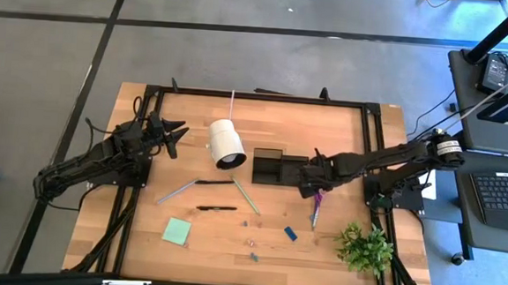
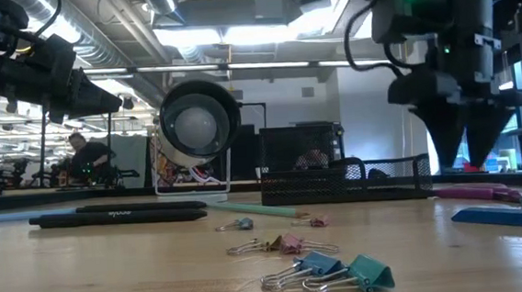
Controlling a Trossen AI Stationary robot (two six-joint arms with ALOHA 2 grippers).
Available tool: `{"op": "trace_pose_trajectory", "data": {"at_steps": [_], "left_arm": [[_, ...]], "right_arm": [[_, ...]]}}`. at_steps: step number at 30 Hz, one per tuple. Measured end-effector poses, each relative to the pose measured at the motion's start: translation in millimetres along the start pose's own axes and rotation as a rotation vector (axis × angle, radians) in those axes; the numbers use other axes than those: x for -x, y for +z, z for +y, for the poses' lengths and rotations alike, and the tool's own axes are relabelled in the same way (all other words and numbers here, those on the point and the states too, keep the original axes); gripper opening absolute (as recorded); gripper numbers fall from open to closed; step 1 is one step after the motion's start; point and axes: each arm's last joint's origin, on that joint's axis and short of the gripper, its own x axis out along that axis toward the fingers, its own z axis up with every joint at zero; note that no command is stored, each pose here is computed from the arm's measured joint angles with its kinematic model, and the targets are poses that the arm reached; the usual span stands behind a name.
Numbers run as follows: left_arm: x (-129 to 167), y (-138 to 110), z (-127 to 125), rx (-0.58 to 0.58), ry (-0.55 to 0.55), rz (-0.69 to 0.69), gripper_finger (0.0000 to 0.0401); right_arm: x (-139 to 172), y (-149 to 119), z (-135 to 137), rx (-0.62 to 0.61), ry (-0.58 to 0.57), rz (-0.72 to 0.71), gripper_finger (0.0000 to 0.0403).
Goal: Pick and place office supplies into organizer
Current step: Put the purple scissors into the black desk organizer
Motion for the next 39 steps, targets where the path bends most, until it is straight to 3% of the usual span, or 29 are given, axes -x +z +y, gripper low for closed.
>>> {"op": "trace_pose_trajectory", "data": {"at_steps": [25, 39], "left_arm": [[-0.5, -0.4, 0.0, -0.001, 0.001, 0.006, 0.0127], [-1.3, -1.1, 0.0, -0.003, 0.003, 0.018, 0.0127]], "right_arm": [[-32.2, -1.1, 5.1, -0.033, -0.069, 0.008, 0.0259], [-26.9, -0.1, 6.6, -0.037, -0.031, -0.001, 0.0259]]}}
